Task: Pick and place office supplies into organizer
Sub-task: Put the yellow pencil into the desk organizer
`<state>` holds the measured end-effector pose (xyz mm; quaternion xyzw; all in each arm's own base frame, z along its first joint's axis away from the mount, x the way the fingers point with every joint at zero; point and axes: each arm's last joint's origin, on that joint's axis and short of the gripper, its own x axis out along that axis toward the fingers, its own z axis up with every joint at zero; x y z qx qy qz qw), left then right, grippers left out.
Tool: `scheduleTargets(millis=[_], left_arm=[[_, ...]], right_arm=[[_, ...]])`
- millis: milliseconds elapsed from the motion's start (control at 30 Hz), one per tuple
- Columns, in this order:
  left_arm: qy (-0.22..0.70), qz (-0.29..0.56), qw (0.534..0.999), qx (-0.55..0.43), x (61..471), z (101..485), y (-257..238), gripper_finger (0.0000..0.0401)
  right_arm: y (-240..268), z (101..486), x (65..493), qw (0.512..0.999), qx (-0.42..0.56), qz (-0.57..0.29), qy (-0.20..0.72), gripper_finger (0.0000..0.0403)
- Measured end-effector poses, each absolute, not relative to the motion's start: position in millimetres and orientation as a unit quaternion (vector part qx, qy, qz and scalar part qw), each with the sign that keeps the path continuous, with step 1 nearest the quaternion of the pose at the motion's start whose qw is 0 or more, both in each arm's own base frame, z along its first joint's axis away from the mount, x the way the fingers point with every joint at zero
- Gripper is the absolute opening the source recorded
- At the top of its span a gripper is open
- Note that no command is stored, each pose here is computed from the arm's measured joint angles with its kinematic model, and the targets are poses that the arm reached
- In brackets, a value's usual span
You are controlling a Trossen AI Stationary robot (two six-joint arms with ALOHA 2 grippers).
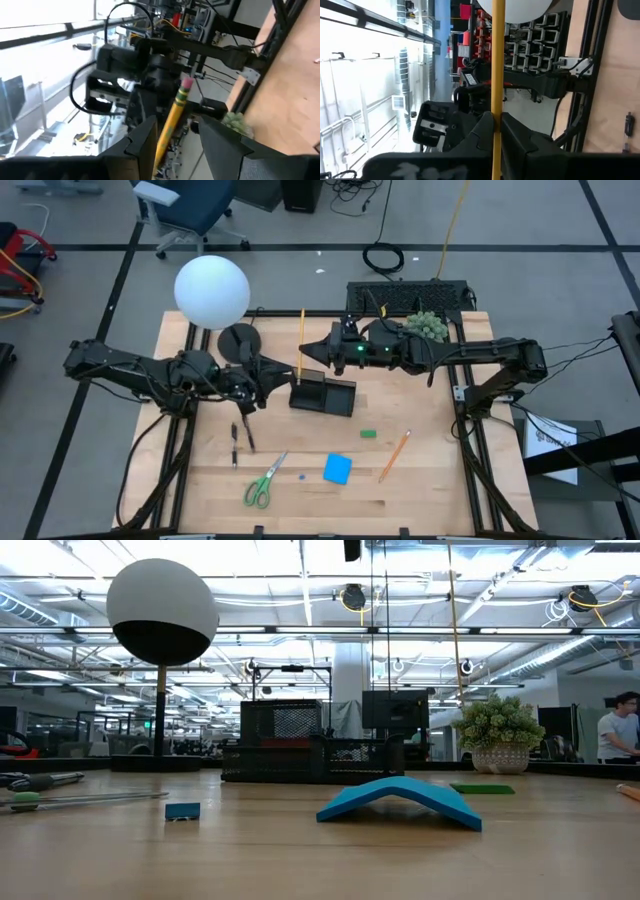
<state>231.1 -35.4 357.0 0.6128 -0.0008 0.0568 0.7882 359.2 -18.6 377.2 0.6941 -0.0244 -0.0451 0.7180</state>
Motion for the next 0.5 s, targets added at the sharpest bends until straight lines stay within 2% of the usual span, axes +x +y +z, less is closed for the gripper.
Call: scheduleTargets(millis=[500], left_arm=[[-0.011,0.059,0.777,0.627,245.1,351.5,-38.0,0.0154]], right_arm=[[-13.8,377.1,359.4,0.713,0.699,-0.05,-0.029,0.0009]])
